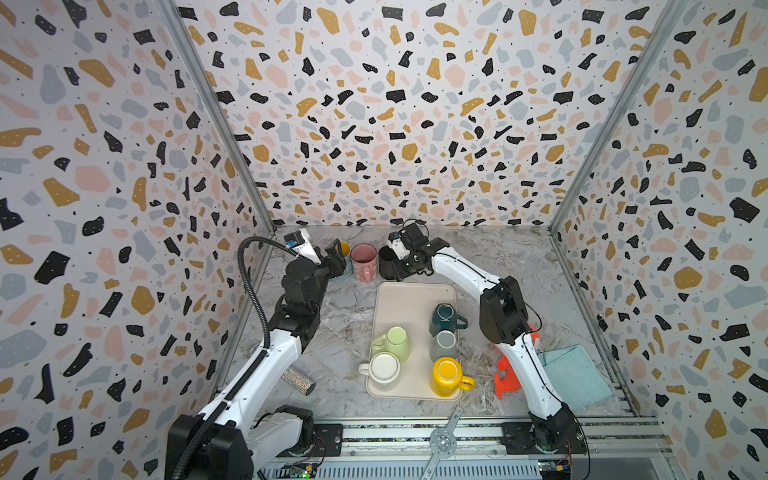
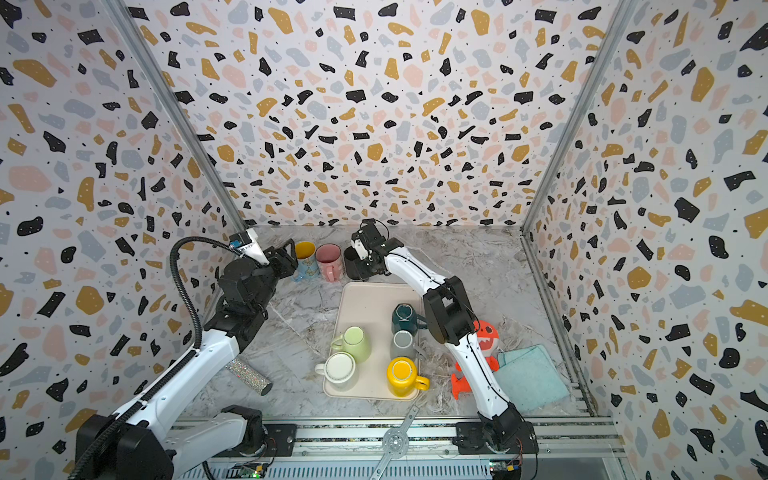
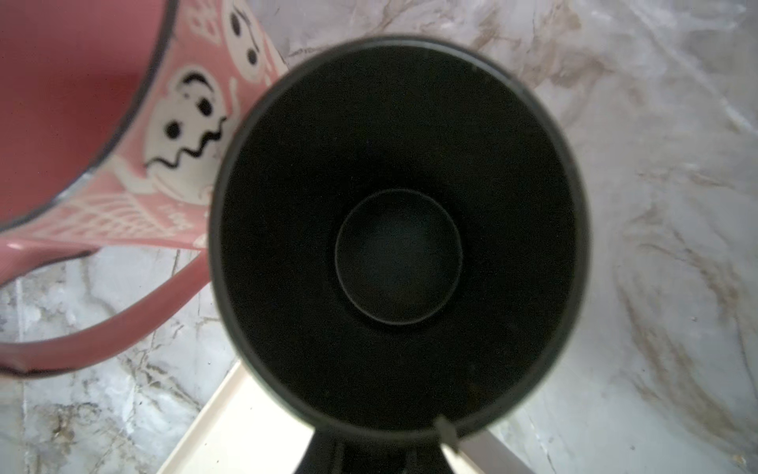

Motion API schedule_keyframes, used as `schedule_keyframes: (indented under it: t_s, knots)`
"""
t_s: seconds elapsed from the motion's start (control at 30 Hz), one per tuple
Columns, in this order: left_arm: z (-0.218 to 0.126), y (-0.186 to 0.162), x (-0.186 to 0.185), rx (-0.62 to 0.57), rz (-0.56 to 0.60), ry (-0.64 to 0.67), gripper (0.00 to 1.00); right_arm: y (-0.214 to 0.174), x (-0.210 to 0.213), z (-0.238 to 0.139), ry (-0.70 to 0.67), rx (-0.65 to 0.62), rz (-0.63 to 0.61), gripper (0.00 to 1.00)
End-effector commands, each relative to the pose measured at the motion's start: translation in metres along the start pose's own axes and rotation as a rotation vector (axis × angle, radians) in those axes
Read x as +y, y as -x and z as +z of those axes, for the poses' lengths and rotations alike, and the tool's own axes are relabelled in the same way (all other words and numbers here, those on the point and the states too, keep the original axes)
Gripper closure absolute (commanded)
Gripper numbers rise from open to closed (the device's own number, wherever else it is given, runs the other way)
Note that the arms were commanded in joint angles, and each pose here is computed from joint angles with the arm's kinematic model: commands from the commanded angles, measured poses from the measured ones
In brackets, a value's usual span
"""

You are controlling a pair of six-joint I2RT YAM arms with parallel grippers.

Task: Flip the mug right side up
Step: 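Lower the black mug beside the pink mug and open the right gripper, then move the right gripper back over the tray toward the dark green mug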

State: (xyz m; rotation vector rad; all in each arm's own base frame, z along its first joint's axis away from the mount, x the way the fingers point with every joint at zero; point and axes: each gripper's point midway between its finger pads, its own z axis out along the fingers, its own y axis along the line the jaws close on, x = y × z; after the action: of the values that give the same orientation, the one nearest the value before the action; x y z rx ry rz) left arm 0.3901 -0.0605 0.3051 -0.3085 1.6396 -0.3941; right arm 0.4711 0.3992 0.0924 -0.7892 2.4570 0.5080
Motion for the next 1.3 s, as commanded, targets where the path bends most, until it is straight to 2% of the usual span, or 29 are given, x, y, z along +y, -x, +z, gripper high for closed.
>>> schedule_keyframes:
  t_s: [0.0, 0.2, 0.47, 0.67, 0.83, 1.03, 1.13, 1.27]
  knots:
    - [-0.001, 0.007, -0.002, -0.034, -0.009, -0.020, 0.35, 0.045, 0.016, -0.027, 0.031, -0.142, -0.031, 0.94]
    - [-0.002, 0.007, -0.001, -0.033, -0.009, -0.019, 0.35, 0.042, 0.016, -0.025, 0.021, -0.129, -0.043, 0.74]
    - [-0.003, 0.007, 0.000, -0.032, -0.009, -0.019, 0.35, 0.037, 0.015, -0.025, -0.001, -0.113, -0.050, 0.64]
    - [-0.004, 0.010, -0.003, -0.038, -0.013, -0.031, 0.35, 0.043, 0.014, -0.061, -0.045, -0.162, -0.069, 0.56]
    - [-0.006, 0.011, -0.005, -0.040, -0.021, -0.040, 0.35, 0.041, 0.010, -0.104, -0.095, -0.207, -0.059, 0.54]
    - [-0.008, 0.011, -0.004, -0.034, -0.016, -0.039, 0.34, 0.010, -0.015, -0.166, -0.166, -0.228, 0.071, 0.54]
    - [-0.006, 0.008, -0.002, -0.013, -0.010, -0.025, 0.33, -0.027, -0.027, -0.190, -0.135, -0.209, 0.168, 0.53]
    - [-0.005, 0.002, 0.000, 0.007, -0.011, -0.019, 0.33, -0.086, -0.047, -0.211, -0.073, -0.136, 0.382, 0.57]
